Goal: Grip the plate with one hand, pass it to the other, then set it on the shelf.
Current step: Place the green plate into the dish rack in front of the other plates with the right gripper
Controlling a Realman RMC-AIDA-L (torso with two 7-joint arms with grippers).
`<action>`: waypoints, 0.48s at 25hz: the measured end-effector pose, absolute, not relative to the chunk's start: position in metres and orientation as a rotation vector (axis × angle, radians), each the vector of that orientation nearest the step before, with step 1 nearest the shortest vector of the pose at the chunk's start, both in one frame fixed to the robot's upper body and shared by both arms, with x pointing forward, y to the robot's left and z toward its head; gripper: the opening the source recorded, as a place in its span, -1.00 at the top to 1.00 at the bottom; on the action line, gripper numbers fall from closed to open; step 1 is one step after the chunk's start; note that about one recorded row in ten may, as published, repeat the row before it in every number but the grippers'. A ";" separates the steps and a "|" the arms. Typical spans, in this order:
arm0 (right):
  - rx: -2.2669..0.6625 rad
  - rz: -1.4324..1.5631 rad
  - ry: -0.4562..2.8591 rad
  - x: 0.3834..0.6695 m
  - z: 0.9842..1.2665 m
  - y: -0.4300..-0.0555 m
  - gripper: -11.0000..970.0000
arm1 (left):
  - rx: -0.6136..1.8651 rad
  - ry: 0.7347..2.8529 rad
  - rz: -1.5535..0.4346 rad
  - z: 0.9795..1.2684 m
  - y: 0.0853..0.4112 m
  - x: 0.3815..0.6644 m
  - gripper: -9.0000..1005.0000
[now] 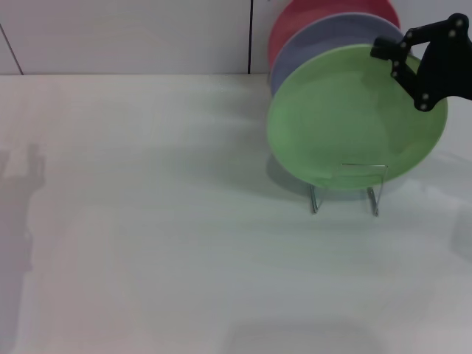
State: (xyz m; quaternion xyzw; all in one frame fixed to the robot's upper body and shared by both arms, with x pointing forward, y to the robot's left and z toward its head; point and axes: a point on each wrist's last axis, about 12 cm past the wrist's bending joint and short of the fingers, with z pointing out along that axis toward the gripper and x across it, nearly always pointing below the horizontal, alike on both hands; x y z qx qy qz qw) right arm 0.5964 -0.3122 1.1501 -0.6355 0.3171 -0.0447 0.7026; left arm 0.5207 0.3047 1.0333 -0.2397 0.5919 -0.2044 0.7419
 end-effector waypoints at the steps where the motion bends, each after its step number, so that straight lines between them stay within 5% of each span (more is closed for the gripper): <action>1: -1.414 -0.099 0.706 0.596 1.150 -0.312 0.92 | -0.525 1.297 -0.448 1.033 0.305 0.521 -0.21; 12: -1.409 -0.064 0.724 0.597 1.154 -0.312 0.82 | -0.530 1.292 -0.445 1.033 0.306 0.519 -0.21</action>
